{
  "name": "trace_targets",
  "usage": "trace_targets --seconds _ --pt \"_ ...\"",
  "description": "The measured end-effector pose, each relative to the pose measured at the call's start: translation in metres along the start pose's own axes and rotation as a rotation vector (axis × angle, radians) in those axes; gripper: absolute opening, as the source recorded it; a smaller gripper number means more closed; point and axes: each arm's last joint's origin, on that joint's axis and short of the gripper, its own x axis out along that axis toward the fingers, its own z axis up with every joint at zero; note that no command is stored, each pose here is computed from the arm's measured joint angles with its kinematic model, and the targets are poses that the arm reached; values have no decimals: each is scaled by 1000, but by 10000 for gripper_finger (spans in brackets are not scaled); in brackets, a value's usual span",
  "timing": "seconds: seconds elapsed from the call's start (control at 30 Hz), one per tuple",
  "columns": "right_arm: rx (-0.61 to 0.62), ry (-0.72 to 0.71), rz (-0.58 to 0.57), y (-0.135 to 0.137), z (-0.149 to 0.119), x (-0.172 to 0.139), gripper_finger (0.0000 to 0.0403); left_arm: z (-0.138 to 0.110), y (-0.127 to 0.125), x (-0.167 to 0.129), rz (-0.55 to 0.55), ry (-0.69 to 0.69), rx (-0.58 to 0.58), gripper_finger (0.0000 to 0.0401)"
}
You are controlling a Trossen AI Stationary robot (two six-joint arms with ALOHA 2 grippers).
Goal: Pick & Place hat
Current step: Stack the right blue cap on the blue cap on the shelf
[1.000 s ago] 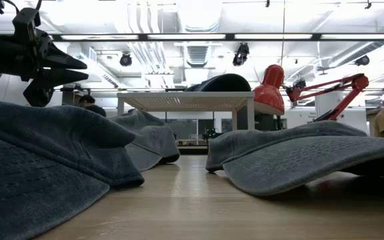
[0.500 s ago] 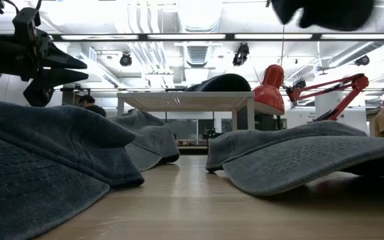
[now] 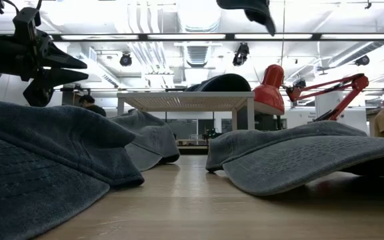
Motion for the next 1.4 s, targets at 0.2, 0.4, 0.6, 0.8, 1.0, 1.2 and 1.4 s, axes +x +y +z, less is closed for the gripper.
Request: trace_targets --seconds 0.2,0.4,0.6,0.8,1.0,1.2,1.4 --pt "-20 55 25 9 42 30 13 0 0 0 0 0 0 108" --pt "24 134 4 7 78 69 13 0 0 0 0 0 0 108" --pt "145 261 -63 -17 99 102 13 0 0 0 0 1 1 108" --pt "194 275 -90 -26 107 114 13 0 0 0 1 1 4 108" --pt "221 284 -100 -26 108 122 13 0 0 0 1 1 5 108" --pt "207 301 -117 -26 108 140 13 0 0 0 1 1 3 108" --pt "190 311 -134 -29 110 160 13 0 0 0 0 1 -3 108"
